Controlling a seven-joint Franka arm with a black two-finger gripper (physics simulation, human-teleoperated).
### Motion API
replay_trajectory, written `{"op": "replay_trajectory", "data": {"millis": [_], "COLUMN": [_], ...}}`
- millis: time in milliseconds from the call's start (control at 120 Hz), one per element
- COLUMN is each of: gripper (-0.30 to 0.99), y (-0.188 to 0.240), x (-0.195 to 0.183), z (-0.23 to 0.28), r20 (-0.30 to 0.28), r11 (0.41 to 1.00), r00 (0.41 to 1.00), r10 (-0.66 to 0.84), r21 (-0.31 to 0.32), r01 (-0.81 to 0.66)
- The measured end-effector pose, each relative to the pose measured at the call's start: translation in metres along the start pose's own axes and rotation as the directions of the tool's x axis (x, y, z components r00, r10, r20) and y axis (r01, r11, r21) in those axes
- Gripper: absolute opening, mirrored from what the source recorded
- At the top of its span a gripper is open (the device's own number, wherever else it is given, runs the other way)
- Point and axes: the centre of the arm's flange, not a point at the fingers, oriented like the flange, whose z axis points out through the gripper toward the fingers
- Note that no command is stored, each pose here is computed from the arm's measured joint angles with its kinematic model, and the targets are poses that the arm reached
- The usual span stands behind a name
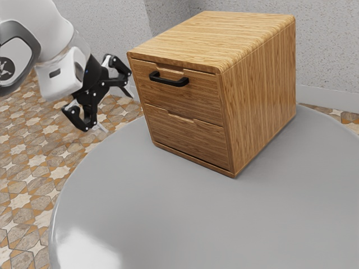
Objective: Pull the drawer handle with one arm to open the drawer
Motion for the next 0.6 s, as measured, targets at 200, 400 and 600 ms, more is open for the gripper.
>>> {"op": "replay_trajectory", "data": {"millis": [200, 400, 600], "gripper": [0.69, 0.69, 0.69], "y": [-0.025, -0.039, -0.055], "x": [-0.004, -0.016, -0.013], "z": [0.008, 0.030, 0.031], "r20": [-0.002, -0.002, 0.004], "r11": [0.998, 0.999, 0.997], "r00": [1.000, 1.000, 0.999], "r10": [0.025, 0.022, 0.040], "r21": [0.057, 0.050, 0.071], "r01": [-0.025, -0.022, -0.040]}}
